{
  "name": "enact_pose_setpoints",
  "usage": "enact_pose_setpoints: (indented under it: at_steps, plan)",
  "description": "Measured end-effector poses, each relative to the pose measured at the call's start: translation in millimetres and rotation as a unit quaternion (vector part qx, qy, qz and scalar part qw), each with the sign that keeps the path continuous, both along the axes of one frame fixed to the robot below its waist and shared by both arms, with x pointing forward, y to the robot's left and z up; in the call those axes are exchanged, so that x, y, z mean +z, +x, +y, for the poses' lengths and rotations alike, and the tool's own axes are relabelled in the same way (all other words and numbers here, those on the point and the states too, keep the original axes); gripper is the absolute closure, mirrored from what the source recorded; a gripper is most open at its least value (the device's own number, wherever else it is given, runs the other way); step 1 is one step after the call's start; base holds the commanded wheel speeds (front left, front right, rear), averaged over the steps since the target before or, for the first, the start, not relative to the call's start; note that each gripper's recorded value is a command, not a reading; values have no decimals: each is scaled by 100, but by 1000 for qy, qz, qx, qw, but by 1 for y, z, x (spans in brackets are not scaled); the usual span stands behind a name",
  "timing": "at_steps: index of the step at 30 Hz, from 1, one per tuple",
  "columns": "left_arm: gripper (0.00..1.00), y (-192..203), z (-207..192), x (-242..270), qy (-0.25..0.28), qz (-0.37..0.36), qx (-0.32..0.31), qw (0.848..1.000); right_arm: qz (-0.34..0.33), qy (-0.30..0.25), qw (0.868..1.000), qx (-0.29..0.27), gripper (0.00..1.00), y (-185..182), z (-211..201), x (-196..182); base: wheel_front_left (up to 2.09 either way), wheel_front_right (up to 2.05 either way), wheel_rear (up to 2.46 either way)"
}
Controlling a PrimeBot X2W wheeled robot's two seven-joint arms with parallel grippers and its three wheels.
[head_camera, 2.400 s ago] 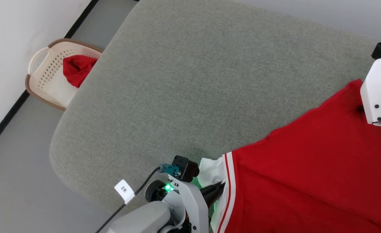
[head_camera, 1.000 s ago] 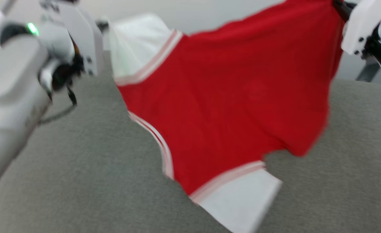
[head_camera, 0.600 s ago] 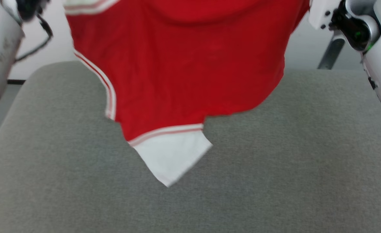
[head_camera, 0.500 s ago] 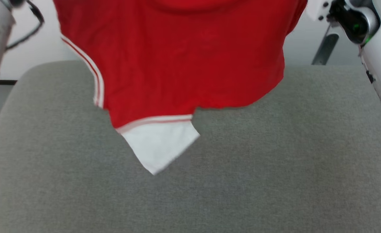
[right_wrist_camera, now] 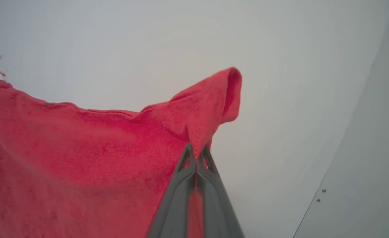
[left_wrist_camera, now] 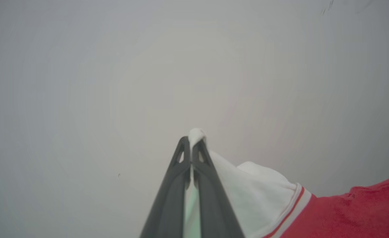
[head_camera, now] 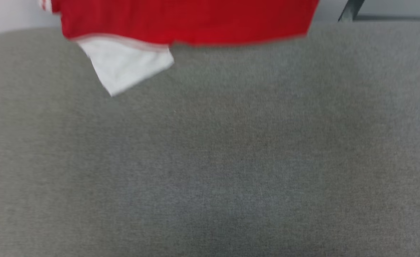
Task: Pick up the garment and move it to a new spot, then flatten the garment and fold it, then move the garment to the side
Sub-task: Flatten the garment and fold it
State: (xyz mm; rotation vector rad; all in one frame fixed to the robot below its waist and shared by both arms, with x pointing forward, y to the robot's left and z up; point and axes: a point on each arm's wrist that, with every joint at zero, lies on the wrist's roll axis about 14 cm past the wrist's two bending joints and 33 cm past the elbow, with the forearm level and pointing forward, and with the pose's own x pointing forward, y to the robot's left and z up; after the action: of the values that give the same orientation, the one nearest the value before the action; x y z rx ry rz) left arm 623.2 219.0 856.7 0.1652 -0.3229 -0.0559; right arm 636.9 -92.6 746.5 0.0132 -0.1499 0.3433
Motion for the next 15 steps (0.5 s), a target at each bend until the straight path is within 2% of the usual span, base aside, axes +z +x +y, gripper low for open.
enact_pose_setpoints:
  at_steps: [7, 12, 15]
  plan:
    - [100, 42, -11, 7, 8, -63, -16, 998, -46, 13, 999, -20, 100, 40, -16, -15, 0, 0, 0]
    - [100, 74, -26, -5, 0, -100, -35, 994, -49, 18, 998, -36, 100, 72, -27, -49, 0, 0, 0]
    - [100, 97, -37, -30, -18, -94, -50, 994, -31, 19, 998, -46, 100, 91, -35, -82, 0, 0, 0]
